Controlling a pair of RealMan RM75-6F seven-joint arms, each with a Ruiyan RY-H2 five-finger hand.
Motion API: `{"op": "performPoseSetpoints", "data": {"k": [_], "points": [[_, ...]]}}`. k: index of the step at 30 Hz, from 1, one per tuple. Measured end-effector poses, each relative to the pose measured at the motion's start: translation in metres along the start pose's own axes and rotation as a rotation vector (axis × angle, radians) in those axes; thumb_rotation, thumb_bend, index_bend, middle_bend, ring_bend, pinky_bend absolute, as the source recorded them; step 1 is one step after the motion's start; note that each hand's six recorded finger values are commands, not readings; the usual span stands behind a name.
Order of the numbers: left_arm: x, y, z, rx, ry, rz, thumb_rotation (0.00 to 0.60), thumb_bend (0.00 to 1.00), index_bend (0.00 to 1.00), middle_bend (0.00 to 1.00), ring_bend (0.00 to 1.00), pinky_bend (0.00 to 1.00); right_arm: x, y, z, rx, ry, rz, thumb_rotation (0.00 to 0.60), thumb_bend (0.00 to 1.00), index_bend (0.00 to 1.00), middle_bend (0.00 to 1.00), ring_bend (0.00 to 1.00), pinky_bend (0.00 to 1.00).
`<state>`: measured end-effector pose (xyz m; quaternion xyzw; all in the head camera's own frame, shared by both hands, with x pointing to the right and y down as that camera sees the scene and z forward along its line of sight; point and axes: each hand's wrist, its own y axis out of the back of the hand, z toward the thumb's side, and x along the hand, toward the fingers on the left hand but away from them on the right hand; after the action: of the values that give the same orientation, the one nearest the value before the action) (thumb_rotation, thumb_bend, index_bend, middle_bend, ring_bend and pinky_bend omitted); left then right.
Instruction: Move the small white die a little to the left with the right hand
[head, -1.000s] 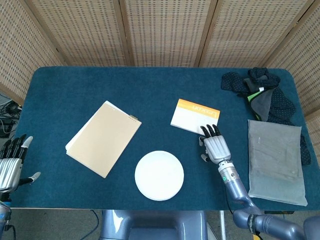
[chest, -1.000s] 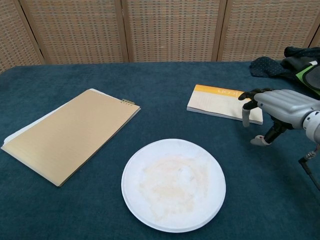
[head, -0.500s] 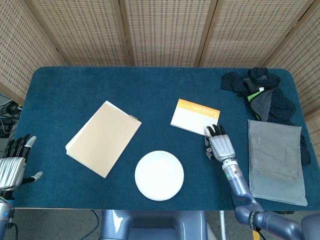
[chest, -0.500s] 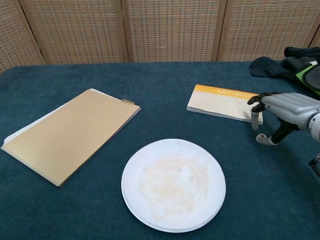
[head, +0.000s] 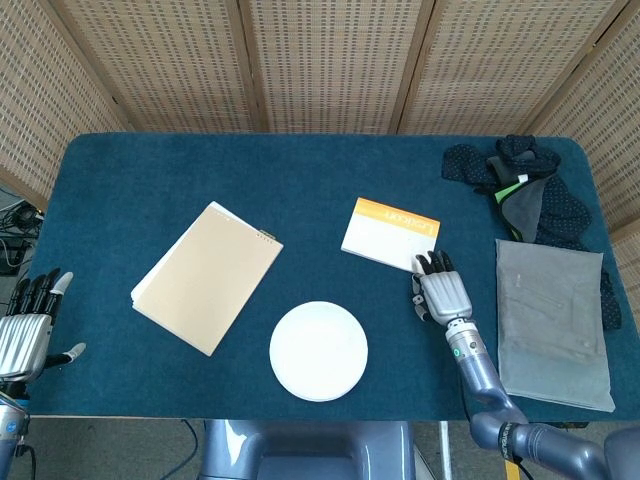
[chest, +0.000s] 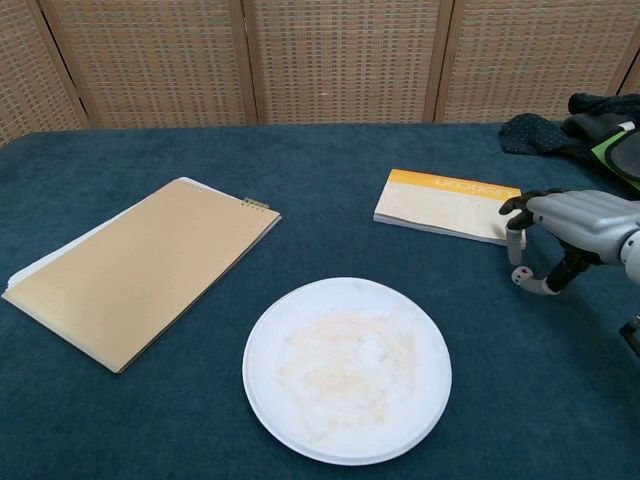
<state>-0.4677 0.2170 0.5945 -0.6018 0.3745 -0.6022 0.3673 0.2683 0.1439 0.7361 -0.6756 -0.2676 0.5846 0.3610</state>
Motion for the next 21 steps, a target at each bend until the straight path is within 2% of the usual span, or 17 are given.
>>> {"op": "performPoseSetpoints", "data": {"k": [10, 16, 21], "points": [[0.0004, -0.0003, 0.0005, 0.000, -0.002, -0.001, 0.600, 0.00, 0.00, 0.00, 0.00, 0.00, -0.0023, -0.0040, -0.0021, 0.009, -0.007, 0.016, 0.600, 0.48, 0.54, 0.20, 0.00, 0.04], [0.0004, 0.0002, 0.0007, -0.002, -0.002, 0.002, 0.600, 0.00, 0.00, 0.00, 0.00, 0.00, -0.0038, -0.0066, -0.0037, 0.008, -0.012, 0.022, 0.600, 0.55, 0.60, 0.23, 0.00, 0.04], [0.0006, -0.0010, 0.0014, -0.001, -0.004, -0.003, 0.600, 0.00, 0.00, 0.00, 0.00, 0.00, -0.0038, -0.0061, -0.0027, 0.008, -0.011, 0.014, 0.600, 0.56, 0.61, 0.24, 0.00, 0.04]]}}
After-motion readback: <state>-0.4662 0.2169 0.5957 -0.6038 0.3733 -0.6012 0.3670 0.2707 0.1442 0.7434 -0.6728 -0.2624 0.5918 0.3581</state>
